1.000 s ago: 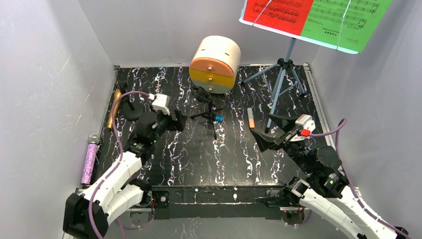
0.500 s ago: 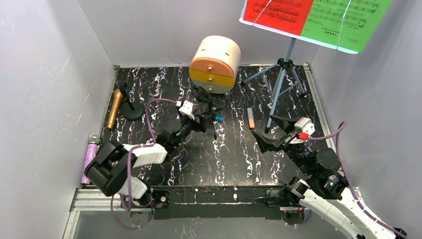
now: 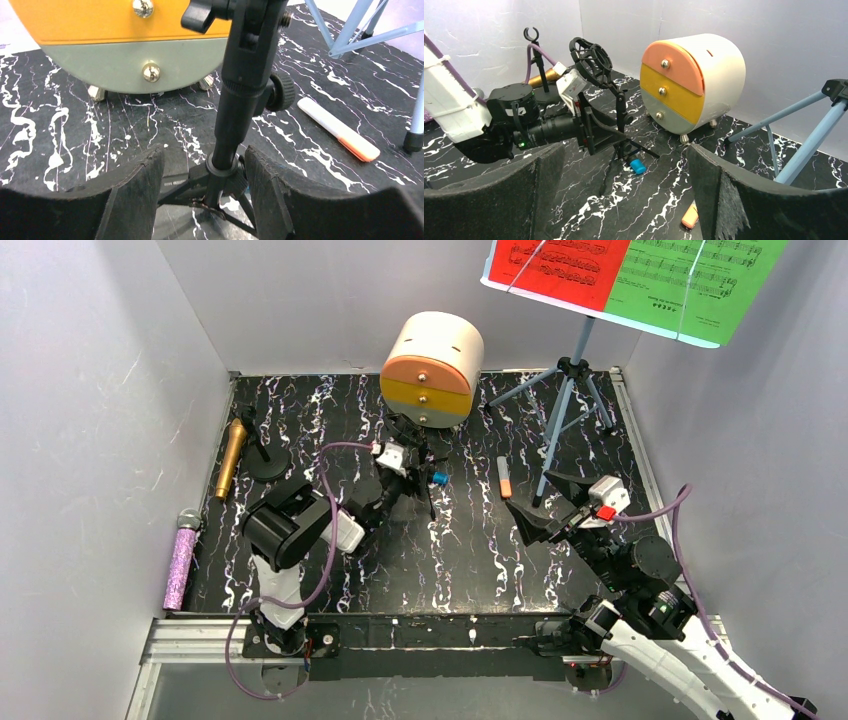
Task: Pack up the instrument practice props
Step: Move the microphone stand to the center of the board.
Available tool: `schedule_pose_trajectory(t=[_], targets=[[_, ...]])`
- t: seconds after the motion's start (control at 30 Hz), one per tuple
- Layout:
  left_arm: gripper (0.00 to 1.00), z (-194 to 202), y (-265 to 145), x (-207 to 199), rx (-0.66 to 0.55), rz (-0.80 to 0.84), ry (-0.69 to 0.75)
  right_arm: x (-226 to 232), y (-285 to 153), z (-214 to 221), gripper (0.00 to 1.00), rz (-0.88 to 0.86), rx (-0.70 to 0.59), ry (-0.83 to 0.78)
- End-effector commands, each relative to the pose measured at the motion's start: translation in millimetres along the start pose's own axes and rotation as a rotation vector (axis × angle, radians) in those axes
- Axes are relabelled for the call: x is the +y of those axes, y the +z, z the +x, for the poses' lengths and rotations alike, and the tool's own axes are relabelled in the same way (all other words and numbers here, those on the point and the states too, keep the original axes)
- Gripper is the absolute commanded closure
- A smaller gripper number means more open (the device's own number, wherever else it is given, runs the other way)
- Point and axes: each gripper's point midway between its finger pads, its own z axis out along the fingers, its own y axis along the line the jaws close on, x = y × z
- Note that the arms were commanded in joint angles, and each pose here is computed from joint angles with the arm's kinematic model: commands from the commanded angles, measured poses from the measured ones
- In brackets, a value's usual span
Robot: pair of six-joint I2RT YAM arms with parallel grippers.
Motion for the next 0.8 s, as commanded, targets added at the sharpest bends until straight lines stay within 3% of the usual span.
schedule_pose_trajectory(t=[0.0,0.4,0.63,0.77], targets=[[0.43,-62,20,-6,-0.239,0.010,0.012,-4,1,-12,0.01,0.018,-0.048,-0.014],[0.57,-45,45,-10,-0.245,0.022,0.054,-4,2,-9,0.01,0.017,-0.037,-0.020],[0.90,-44,42,-6,-0.264,0.007,0.070,-4,3,-6,0.01,0.019,-0.027,-0.022],[0.98,-48,25,8,-0.252,-0.052,0.114,-5,3,-6,0.01,0.023,-0.027,-0.022]])
